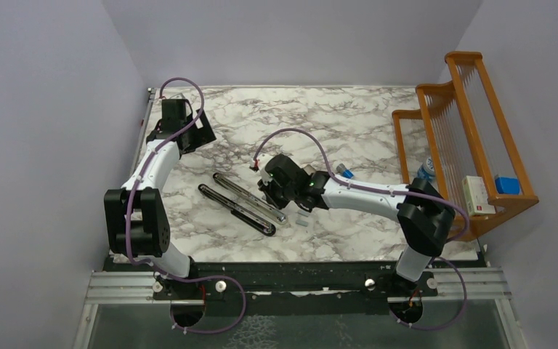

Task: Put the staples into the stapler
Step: Install the staple into the stapler.

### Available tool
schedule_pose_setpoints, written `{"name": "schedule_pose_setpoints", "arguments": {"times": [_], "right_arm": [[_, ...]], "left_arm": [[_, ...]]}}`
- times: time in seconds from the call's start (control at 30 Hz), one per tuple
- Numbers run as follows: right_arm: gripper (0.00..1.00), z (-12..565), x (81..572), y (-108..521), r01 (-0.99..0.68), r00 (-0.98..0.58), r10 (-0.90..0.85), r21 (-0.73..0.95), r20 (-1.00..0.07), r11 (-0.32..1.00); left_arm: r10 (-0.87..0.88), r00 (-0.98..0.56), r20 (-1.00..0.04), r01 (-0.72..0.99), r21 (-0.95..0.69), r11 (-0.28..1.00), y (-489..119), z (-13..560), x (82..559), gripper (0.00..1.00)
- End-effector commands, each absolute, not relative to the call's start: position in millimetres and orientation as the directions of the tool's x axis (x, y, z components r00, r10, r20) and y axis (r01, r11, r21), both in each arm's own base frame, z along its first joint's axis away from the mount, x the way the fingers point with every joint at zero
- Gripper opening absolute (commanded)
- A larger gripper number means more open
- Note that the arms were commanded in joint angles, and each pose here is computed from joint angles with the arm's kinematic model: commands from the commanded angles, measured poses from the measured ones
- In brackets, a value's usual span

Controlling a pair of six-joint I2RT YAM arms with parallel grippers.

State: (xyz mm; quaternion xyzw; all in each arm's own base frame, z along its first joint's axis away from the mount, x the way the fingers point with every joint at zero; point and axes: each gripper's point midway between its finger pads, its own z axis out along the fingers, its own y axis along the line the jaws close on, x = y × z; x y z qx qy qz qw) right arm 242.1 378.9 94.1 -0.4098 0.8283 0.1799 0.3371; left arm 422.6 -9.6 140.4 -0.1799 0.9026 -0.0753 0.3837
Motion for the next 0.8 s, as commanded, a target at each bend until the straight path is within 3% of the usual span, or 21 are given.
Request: {"name": "schedule_pose_setpoints", "arguments": {"times": [0.0,0.77], "right_arm": [[0.15,90.8,242.0,388.2,-0.821,-0.417,-0.583,0.014,-0.697,0.570],[0.15,70.0,240.6,381.6,-0.801,-0.450,-0.637,-0.033,-0.625,0.598]], "left_arm": [[-0.377,-0.637,-0.672,-0.248,-0.284,0.926,-10.3,140.6,425.9,0.99],[-0.386,-0.636,-0.668,-0.246,-0.298,0.922,-9.8,140.8,426.7,0.99]]}}
